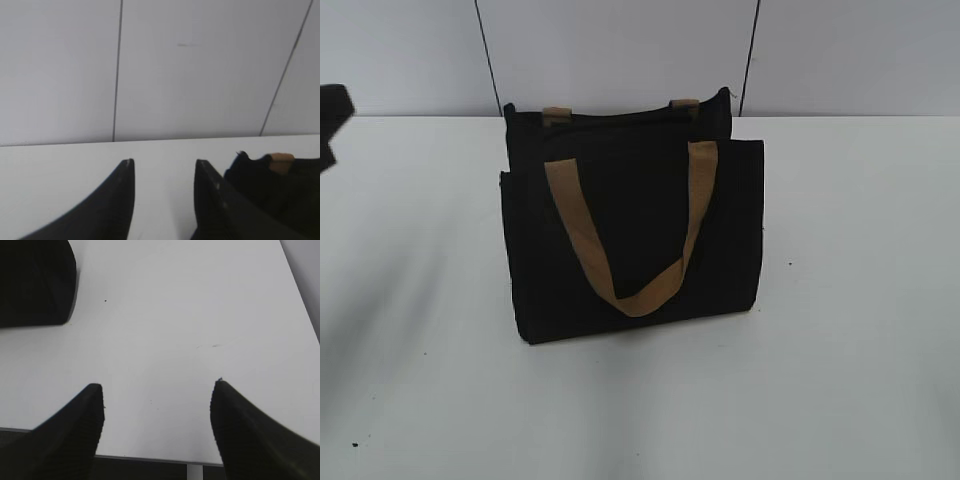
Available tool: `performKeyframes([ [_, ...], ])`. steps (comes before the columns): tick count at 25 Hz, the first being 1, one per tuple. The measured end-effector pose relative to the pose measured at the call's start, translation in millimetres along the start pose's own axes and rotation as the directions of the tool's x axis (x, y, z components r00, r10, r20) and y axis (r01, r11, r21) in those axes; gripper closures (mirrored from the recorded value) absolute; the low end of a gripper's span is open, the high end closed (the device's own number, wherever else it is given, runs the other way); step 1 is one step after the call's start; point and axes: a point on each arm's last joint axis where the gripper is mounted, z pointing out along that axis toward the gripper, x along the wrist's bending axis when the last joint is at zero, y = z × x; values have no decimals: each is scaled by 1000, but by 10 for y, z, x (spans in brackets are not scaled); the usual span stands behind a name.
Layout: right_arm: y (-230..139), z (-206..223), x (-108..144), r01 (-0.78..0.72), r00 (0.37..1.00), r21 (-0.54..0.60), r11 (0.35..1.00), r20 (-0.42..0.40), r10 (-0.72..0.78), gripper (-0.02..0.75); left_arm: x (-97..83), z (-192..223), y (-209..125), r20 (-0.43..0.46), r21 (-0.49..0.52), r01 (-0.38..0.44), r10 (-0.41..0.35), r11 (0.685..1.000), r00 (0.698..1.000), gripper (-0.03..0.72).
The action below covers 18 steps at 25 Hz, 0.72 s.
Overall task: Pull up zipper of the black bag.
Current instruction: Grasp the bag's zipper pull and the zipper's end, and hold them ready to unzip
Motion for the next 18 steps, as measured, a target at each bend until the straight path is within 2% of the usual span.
performKeyframes([
  [3, 0, 0, 0, -1, 1000, 0, 1000, 0, 1, 225, -117, 177, -169, 63, 34, -30, 28, 999, 998, 345],
  [5, 0, 0, 0, -1, 1000, 0, 1000, 0, 1, 225, -182, 289, -304, 119, 56, -91, 83, 994, 989, 326],
  [9, 0, 0, 0, -1, 1000, 0, 1000, 0, 1, 225, -275, 489, -664, 238, 128, -199, 164, 972, 957, 319],
  [14, 0, 0, 0, -1, 1000, 0, 1000, 0, 1, 225, -313, 633, -1022, 293, 199, -178, 115, 964, 949, 319],
  [18, 0, 0, 0, -1, 1000, 0, 1000, 0, 1, 225, -360, 715, -1177, 354, 221, -205, 118, 953, 928, 319],
])
